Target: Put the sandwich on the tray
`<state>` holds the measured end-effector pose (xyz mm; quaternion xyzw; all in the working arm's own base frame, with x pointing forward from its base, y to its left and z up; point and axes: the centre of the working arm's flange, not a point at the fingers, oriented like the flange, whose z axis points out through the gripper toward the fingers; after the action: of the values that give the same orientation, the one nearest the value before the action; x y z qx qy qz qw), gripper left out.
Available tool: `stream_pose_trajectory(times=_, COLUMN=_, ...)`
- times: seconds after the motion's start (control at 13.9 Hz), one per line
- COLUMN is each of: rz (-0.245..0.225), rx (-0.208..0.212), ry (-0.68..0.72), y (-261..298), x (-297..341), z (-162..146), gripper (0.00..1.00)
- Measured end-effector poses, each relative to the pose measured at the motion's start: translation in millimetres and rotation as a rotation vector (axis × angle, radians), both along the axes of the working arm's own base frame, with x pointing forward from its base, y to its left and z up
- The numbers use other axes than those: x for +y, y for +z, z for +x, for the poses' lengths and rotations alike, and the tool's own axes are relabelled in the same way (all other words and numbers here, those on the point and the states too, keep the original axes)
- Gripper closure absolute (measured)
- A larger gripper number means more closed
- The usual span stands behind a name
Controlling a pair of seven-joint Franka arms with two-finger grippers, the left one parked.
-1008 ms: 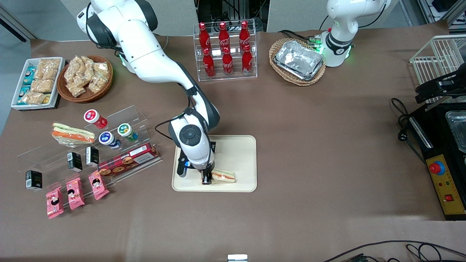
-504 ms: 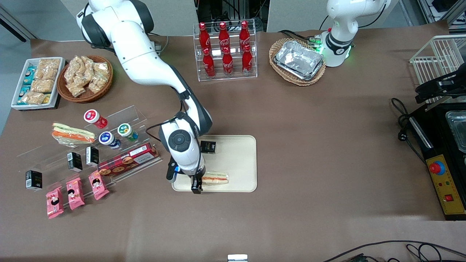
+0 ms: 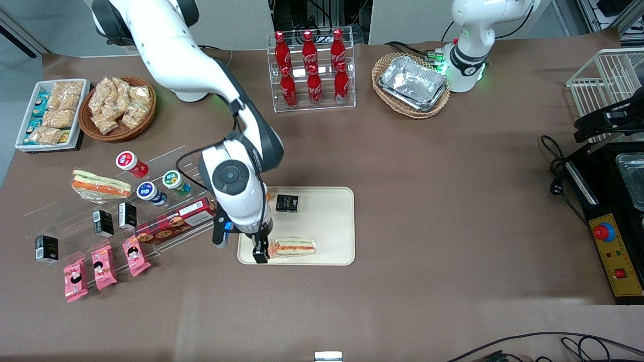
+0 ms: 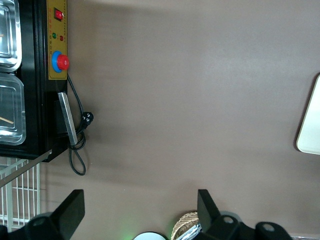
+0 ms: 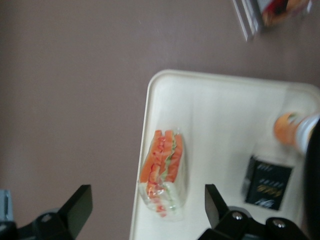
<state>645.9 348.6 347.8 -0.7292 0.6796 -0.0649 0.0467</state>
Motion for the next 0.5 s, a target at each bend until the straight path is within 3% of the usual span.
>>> stream_pose_trajectory(times=0.29, rz=-0.084, rx=0.069, ry=0.344, y=75, x=-70, z=3, gripper=0.00)
stream_pose_trajectory(times=0.5, rz=-0.108, rx=0.123, ry=0.571, y=113, x=-159, z=12, gripper=0.00)
